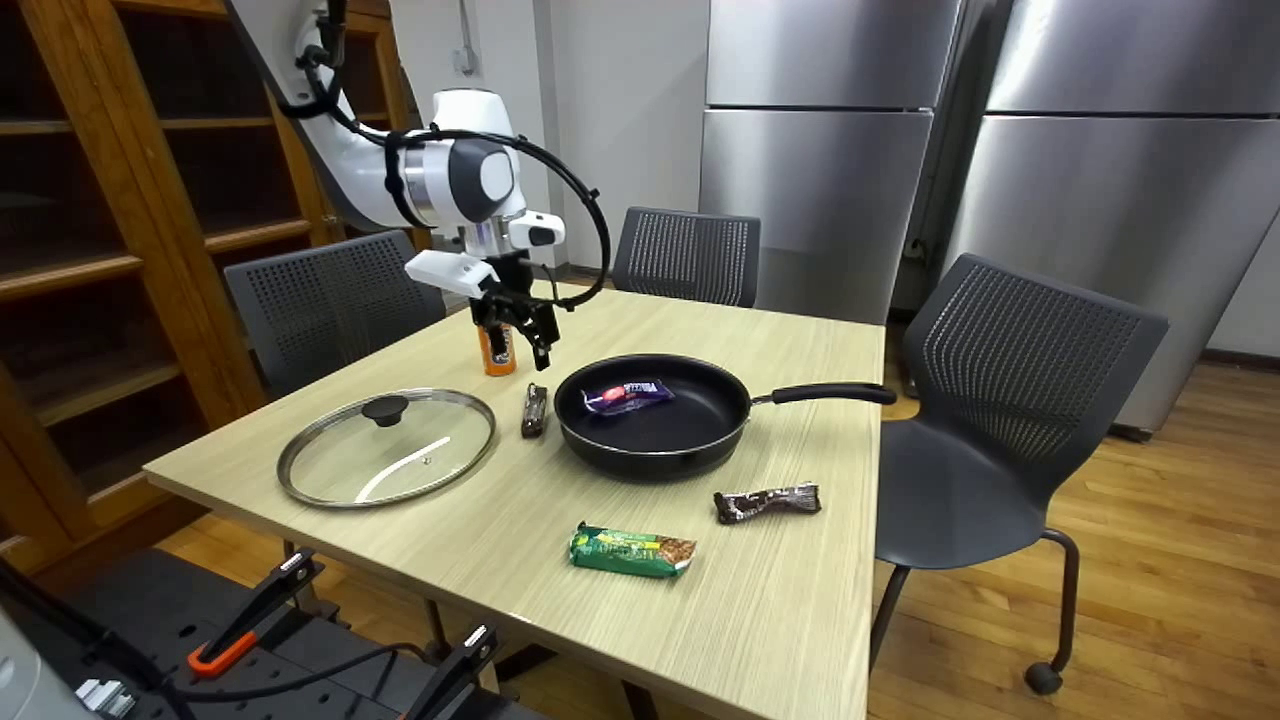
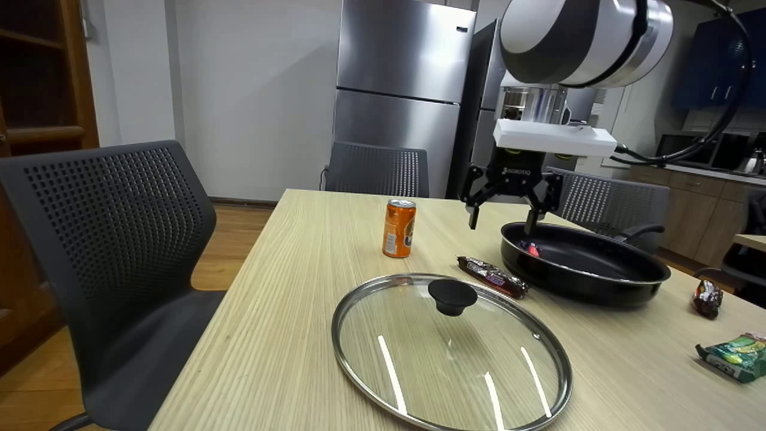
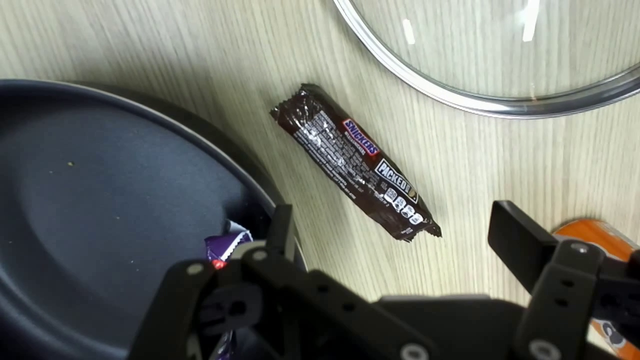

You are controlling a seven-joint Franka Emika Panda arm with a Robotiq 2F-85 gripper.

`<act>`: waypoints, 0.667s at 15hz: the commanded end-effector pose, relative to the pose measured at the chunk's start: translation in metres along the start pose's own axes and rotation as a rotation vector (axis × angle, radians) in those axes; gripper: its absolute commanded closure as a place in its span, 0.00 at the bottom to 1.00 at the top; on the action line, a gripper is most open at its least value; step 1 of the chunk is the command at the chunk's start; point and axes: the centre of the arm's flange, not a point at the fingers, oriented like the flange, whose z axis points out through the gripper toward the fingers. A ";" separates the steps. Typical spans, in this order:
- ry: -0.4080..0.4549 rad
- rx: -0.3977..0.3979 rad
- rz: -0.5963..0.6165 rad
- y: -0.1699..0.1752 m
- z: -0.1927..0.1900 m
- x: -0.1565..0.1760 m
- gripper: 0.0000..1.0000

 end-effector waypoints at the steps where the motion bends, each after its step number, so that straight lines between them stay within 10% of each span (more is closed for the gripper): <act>1: -0.022 -0.009 -0.032 -0.003 0.007 0.015 0.00; 10: -0.064 -0.027 -0.124 -0.011 0.030 0.033 0.00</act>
